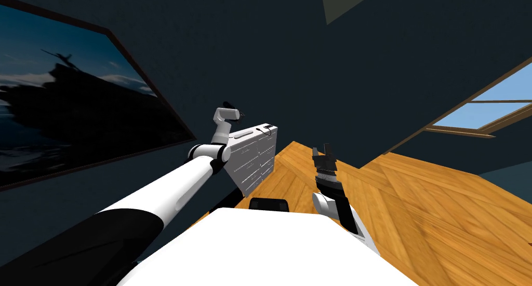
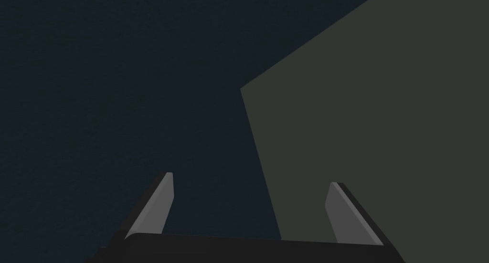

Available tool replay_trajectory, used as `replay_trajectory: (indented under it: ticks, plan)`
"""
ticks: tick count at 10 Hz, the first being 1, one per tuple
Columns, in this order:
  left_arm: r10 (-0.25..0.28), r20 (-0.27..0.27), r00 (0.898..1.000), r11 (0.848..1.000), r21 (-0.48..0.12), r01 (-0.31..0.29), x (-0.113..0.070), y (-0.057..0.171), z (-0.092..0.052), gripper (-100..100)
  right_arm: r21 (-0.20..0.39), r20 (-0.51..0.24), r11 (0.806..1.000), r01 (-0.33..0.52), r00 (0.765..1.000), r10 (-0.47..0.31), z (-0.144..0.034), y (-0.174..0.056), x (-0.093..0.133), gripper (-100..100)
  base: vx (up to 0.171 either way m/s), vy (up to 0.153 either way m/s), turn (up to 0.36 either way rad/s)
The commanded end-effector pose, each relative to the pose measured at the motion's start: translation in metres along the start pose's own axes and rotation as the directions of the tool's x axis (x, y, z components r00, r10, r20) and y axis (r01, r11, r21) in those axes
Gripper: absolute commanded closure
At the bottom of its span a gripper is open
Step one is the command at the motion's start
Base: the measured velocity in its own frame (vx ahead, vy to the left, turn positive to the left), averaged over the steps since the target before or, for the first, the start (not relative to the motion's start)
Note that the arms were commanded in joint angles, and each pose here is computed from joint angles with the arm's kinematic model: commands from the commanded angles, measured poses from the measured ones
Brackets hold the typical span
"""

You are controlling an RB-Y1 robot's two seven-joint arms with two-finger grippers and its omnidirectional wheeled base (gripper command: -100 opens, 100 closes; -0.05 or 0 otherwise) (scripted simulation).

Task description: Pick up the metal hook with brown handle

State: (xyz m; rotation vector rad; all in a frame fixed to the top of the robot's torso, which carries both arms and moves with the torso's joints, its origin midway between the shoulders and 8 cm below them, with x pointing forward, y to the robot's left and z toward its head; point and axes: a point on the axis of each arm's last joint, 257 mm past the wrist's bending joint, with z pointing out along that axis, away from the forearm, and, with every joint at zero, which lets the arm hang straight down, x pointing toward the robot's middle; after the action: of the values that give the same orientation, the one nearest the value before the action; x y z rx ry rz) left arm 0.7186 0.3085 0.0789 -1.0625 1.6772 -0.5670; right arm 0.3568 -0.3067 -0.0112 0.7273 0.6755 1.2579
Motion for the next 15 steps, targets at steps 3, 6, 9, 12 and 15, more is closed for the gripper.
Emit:
replay_trajectory:
  ticks: [3, 6, 9, 12, 15]
  plan:
    - [0.01, -0.068, 0.998, 0.996, -0.084, -0.015, 0.017, 0.006, -0.001, -100, 0.0, 0.0, 1.0, 0.0, 1.0, 0.0, 0.0, 0.0, 0.0, 0, 0.047, -0.019, -0.034]
    - [0.019, -0.129, 0.991, 0.988, -0.151, -0.038, 0.033, 0.009, -0.005, -100, 0.0, 0.0, 1.0, 0.0, 1.0, 0.0, 0.0, 0.0, 0.0, 0, 0.05, -0.02, -0.033]
    - [0.042, -0.214, 0.976, 0.972, -0.219, -0.09, 0.056, 0.004, -0.017, -100, 0.0, 0.0, 1.0, 0.0, 1.0, 0.0, 0.0, 0.0, 0.0, 0, 0.062, -0.021, -0.054]
    - [0.039, -0.286, 0.957, 0.945, -0.301, -0.128, 0.076, 0.018, -0.024, -100, 0.0, 0.0, 1.0, 0.0, 1.0, 0.0, 0.0, 0.0, 0.0, 0, 0.051, -0.013, -0.027]
    - [0.042, -0.339, 0.94, 0.921, -0.352, -0.168, 0.089, 0.023, -0.038, -100, 0.0, 0.0, 1.0, 0.0, 1.0, 0.0, 0.0, 0.0, 0.0, 0, 0.04, -0.011, -0.025]
